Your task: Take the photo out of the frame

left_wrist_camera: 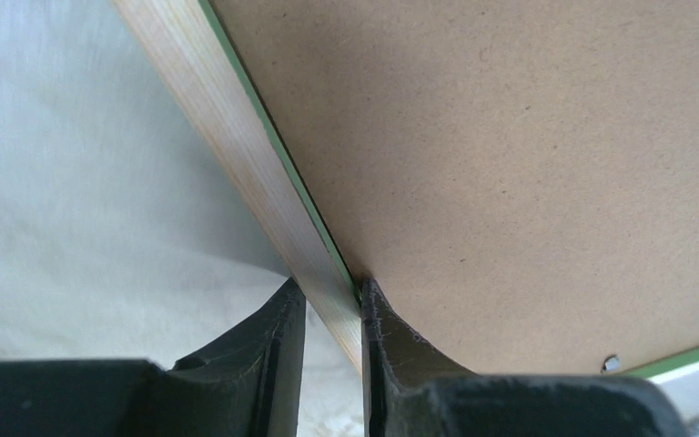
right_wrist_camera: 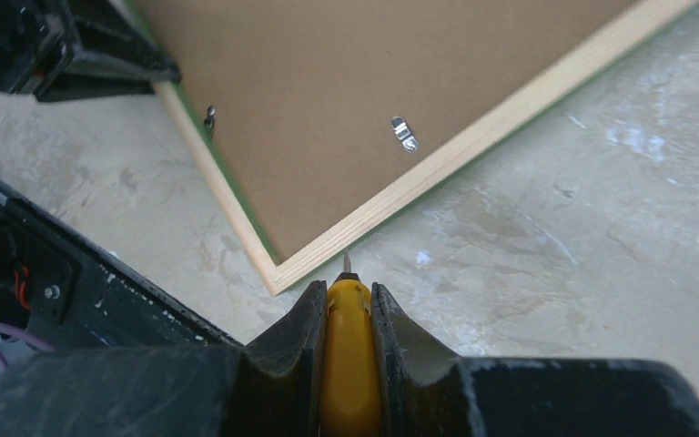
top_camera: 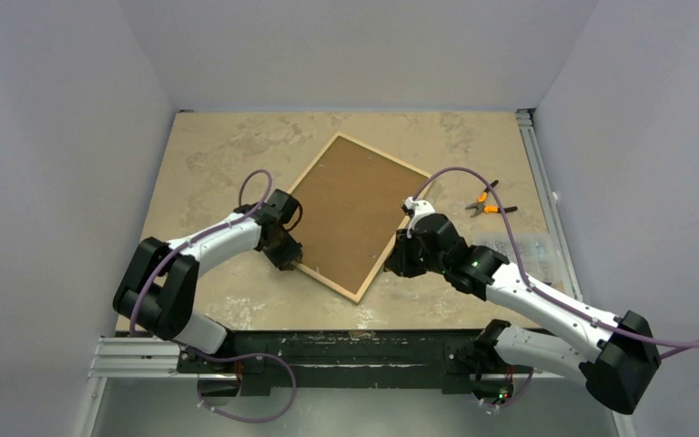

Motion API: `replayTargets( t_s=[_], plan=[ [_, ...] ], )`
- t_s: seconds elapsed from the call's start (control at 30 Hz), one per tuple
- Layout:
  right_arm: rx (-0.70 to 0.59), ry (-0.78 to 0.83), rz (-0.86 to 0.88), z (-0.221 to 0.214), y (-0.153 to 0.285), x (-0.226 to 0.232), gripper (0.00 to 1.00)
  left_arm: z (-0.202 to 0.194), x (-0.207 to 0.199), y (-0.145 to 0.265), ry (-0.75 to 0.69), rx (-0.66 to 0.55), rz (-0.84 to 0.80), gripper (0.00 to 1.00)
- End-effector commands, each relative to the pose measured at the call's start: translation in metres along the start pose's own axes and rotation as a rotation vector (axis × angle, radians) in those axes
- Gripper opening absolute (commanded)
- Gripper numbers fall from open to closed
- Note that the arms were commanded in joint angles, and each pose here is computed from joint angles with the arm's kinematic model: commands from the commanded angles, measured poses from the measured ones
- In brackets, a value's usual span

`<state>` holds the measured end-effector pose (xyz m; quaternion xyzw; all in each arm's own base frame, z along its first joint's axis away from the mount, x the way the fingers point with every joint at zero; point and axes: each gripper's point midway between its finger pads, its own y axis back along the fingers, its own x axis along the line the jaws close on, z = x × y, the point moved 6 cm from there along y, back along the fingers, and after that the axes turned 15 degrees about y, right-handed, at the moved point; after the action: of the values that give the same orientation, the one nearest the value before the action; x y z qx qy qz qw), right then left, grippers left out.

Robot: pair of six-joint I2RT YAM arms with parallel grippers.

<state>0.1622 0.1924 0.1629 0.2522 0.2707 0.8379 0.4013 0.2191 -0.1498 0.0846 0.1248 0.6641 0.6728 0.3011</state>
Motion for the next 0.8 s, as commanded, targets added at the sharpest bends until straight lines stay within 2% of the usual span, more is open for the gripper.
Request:
replayTargets(
  t_s=[0.0,0.17,0.37,0.57,0.73,0.77],
  plan=[
    [-0.044,0.04,0.091,0.017,-0.008,0.016,0.0,0.023,0.004,0.007,-0.409,-0.102,-0.003,0.0],
    [-0.026,0.049,0.109,0.022,-0.02,0.022,0.0,0.033,0.003,0.017,-0.533,-0.153,-0.095,0.0],
    [-0.006,0.074,0.137,0.03,-0.037,0.038,0.0,0.043,0.003,0.018,-0.579,-0.17,-0.127,0.0],
    [0.004,0.119,0.157,0.034,-0.052,0.068,0.0,0.049,0.002,0.014,-0.543,-0.141,-0.158,0.0],
    [-0.003,0.168,0.174,0.05,-0.066,0.094,0.0,0.049,0.011,0.009,-0.426,-0.105,-0.108,0.0],
    [-0.007,0.183,0.165,0.053,-0.07,0.099,0.0,0.048,0.012,0.008,-0.412,-0.098,-0.111,0.05]
  ],
)
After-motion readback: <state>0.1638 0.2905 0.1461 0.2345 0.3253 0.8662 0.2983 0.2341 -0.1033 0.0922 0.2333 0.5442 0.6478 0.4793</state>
